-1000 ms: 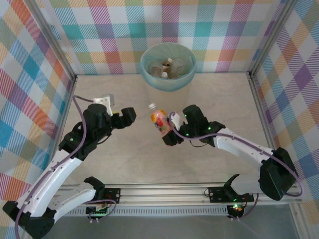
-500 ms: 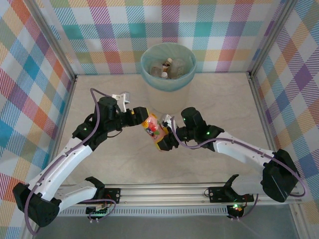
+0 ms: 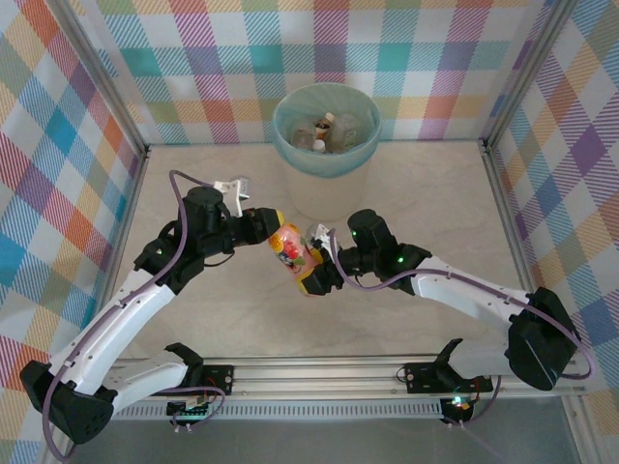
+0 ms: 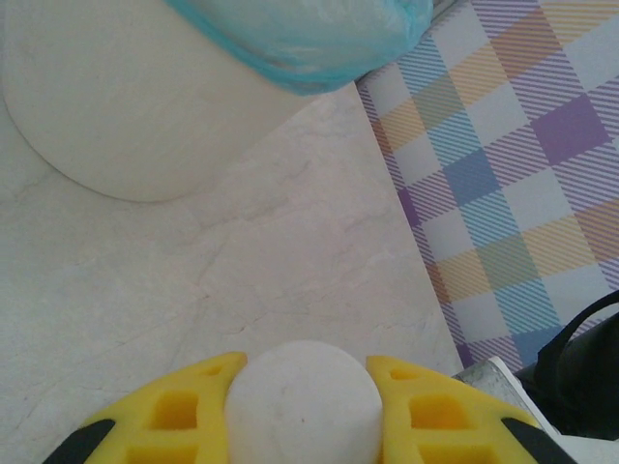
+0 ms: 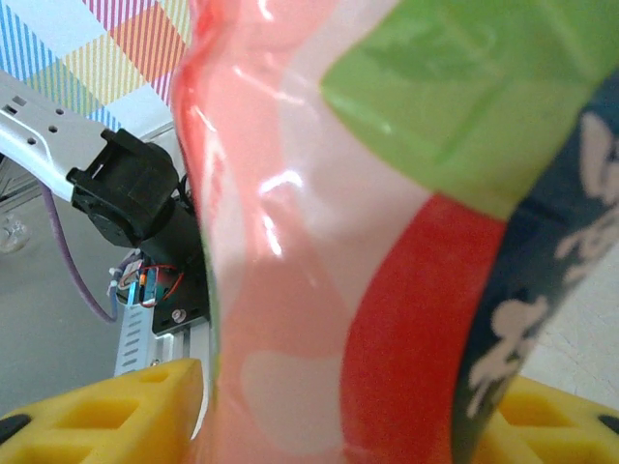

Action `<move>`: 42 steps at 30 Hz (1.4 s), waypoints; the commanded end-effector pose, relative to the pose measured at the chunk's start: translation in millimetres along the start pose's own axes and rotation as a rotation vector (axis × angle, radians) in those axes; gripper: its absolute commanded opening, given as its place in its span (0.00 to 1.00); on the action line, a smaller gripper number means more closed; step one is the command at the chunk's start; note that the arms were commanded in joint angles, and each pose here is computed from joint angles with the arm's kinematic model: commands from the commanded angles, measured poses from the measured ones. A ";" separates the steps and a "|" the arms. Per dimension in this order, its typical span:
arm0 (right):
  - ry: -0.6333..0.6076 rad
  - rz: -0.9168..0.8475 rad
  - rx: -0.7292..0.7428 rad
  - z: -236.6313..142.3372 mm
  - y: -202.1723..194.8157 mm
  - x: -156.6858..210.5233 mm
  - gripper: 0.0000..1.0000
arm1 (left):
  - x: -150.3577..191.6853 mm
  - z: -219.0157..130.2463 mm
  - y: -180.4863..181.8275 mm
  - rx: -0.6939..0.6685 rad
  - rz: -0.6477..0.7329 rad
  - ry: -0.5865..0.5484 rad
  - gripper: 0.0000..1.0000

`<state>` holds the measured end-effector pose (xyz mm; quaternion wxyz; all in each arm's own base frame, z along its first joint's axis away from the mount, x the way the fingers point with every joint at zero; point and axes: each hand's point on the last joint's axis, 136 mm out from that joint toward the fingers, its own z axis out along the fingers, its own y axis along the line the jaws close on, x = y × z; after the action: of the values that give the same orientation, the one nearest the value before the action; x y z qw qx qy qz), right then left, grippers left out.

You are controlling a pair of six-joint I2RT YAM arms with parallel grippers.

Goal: Put the plastic bottles in the bin

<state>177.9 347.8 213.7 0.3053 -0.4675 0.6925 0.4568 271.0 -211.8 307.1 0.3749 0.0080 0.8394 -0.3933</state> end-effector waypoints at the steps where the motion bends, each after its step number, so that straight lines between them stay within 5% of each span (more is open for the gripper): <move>1: -0.076 -0.064 -0.013 -0.5 7.4 -34.1 0.63 | -12.5 -16.0 -4.5 -0.025 0.025 -0.054 0.00; 12: -0.197 -0.082 0.253 -45.1 -6.3 -87.0 0.86 | -77.0 -65.5 -32.3 -0.081 0.115 -0.286 0.00; 23: -0.439 -0.086 0.736 -161.7 -21.0 -114.5 0.95 | -179.0 -82.5 -83.4 -0.118 0.275 -0.561 0.00; 33: -0.479 -0.080 0.774 -175.7 -20.5 -100.6 0.96 | -276.6 -18.9 -130.5 -0.136 0.503 -0.764 0.00; 42: -0.448 -0.034 0.718 -161.1 -21.5 -86.4 0.97 | -306.8 91.9 -118.2 -0.239 0.668 -0.687 0.00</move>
<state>233.0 226.7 347.9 0.6055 -0.2369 0.7145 0.2584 503.1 -261.4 546.9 0.7317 0.0740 0.6550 -0.1736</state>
